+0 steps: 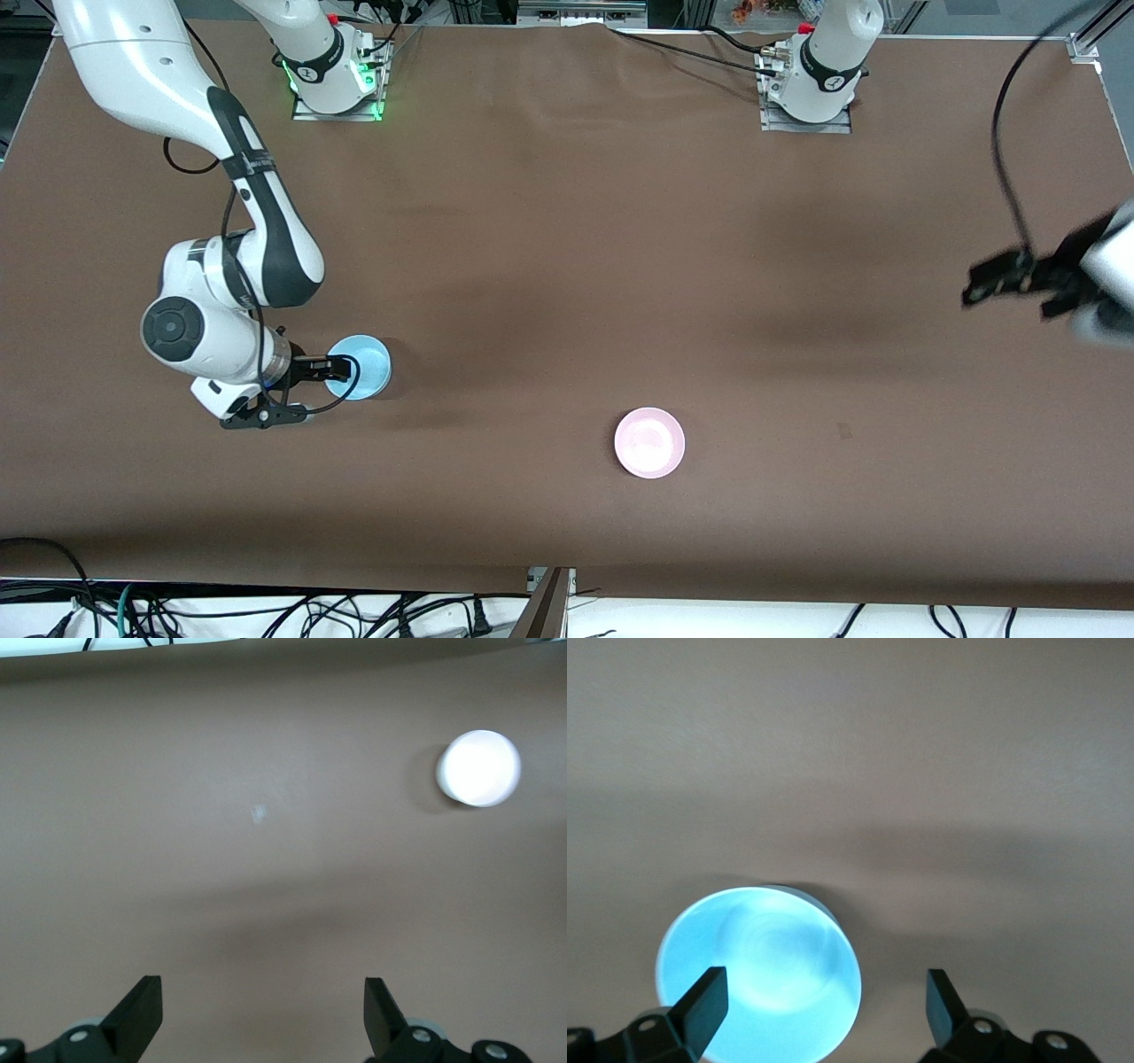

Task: Stack pink and blue bowls on white bowl
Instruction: 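Grip the light blue bowl's rim with the right gripper and lift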

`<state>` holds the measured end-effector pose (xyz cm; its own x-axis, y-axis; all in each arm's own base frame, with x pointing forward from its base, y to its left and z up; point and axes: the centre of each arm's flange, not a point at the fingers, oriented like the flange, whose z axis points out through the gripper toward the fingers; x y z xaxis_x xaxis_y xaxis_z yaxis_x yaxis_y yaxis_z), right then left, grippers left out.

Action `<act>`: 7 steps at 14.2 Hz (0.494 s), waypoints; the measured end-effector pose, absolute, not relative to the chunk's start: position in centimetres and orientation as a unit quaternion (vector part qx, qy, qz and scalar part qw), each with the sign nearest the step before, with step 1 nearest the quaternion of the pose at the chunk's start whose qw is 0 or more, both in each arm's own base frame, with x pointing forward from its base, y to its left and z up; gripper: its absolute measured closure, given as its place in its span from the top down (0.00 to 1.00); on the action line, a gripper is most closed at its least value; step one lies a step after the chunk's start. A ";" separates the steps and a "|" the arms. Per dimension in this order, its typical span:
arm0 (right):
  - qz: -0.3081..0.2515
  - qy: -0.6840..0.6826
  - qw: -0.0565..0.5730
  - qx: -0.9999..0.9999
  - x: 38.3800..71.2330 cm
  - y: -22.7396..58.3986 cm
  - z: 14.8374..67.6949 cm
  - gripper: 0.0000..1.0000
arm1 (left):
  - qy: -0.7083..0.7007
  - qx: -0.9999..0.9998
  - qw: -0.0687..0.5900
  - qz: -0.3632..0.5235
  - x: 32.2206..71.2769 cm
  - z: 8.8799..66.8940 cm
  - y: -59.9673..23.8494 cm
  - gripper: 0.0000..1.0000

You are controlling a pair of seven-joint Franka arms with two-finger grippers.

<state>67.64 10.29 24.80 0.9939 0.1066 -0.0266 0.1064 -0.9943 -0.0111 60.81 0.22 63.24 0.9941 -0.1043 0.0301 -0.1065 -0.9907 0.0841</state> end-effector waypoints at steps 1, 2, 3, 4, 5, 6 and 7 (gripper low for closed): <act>0.014 -0.055 0.004 -0.998 67.3 10.1 24.0 0.96 | -0.052 0.997 0.049 0.017 58.9 65.0 0.6 1.00; 0.015 -0.055 0.004 -0.998 67.1 10.0 23.6 0.89 | -0.051 0.997 0.049 0.019 57.4 66.0 1.1 1.00; 0.015 -0.054 0.004 -0.998 67.1 9.8 23.5 0.82 | -0.050 0.998 0.044 0.019 56.4 66.4 1.5 1.00; 0.015 -0.054 0.004 -0.998 67.1 9.6 23.5 0.82 | -0.051 0.998 0.041 0.017 55.6 66.4 1.7 1.00; 0.016 -0.054 0.004 -0.998 67.1 9.5 23.4 0.74 | -0.053 0.998 0.037 0.014 55.0 66.4 1.5 1.00; 0.016 -0.054 0.004 -0.998 67.1 9.4 23.3 0.60 | -0.053 0.998 0.032 0.012 54.4 66.3 1.1 1.00; 0.018 -0.054 0.004 -0.998 67.0 9.4 23.1 0.50 | -0.051 0.998 0.027 0.009 53.9 66.3 0.4 1.00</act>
